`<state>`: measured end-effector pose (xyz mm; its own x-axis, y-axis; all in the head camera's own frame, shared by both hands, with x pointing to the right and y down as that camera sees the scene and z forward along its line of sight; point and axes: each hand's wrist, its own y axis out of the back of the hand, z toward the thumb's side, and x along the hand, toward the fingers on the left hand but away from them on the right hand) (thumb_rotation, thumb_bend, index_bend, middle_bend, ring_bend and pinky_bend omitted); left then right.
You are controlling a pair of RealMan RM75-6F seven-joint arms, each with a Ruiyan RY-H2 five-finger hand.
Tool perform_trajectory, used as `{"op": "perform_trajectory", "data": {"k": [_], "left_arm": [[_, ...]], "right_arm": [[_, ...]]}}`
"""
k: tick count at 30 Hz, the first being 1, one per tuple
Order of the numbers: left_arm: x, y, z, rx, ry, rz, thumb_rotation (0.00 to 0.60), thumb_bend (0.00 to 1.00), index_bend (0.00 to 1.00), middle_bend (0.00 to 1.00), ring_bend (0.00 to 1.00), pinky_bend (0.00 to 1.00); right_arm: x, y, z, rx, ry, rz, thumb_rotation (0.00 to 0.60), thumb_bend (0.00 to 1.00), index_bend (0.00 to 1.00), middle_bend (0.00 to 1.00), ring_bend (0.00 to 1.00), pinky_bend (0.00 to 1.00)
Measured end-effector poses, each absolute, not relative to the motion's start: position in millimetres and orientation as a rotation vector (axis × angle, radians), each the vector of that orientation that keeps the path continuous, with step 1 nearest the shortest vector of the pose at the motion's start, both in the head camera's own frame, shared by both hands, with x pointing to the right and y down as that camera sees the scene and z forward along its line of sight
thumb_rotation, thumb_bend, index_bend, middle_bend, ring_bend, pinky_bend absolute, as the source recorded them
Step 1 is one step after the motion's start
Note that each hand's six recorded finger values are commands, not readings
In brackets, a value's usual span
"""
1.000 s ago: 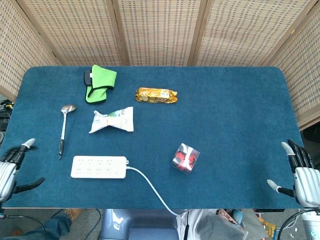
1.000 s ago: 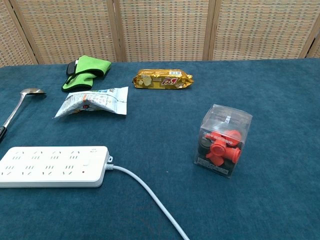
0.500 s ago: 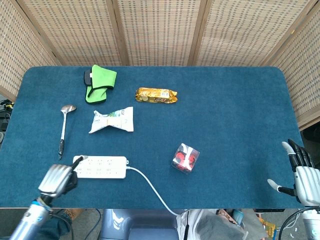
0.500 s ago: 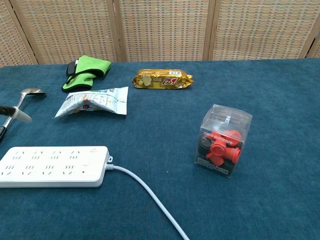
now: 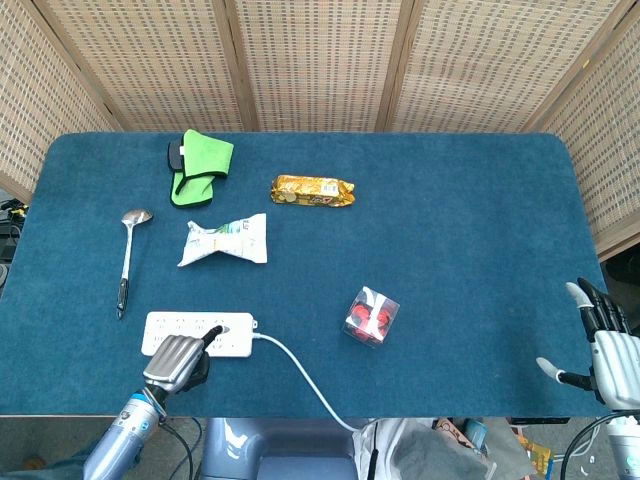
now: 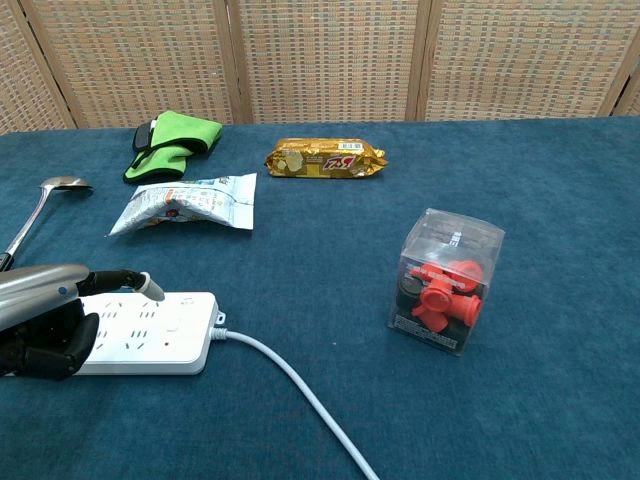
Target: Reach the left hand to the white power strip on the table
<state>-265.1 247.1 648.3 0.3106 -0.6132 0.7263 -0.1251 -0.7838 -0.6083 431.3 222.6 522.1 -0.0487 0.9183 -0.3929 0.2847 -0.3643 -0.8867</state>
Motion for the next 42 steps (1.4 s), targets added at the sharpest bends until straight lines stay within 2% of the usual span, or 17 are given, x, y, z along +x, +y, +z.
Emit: {"op": "perform_trajectory", "data": {"k": [35, 42], "left_arm": [[-257.8, 261.0, 680.4, -2.209, 0.559, -1.618, 0.600, 1.00, 0.19, 1.00, 0.98, 1.00], [-256.5, 253.4, 674.8, -2.219, 0.623, -1.567, 0.600, 1.00, 0.19, 1.00, 0.98, 1.00]], "right_arm": [[431.4, 222.5, 522.8, -1.660, -1.283, 1.444, 0.600, 0.00, 0.00, 0.00, 0.00, 0.00], [432.3, 222.2, 522.5, -1.662, -1.286, 1.442, 0.600, 0.00, 0.00, 0.00, 0.00, 0.00]]}}
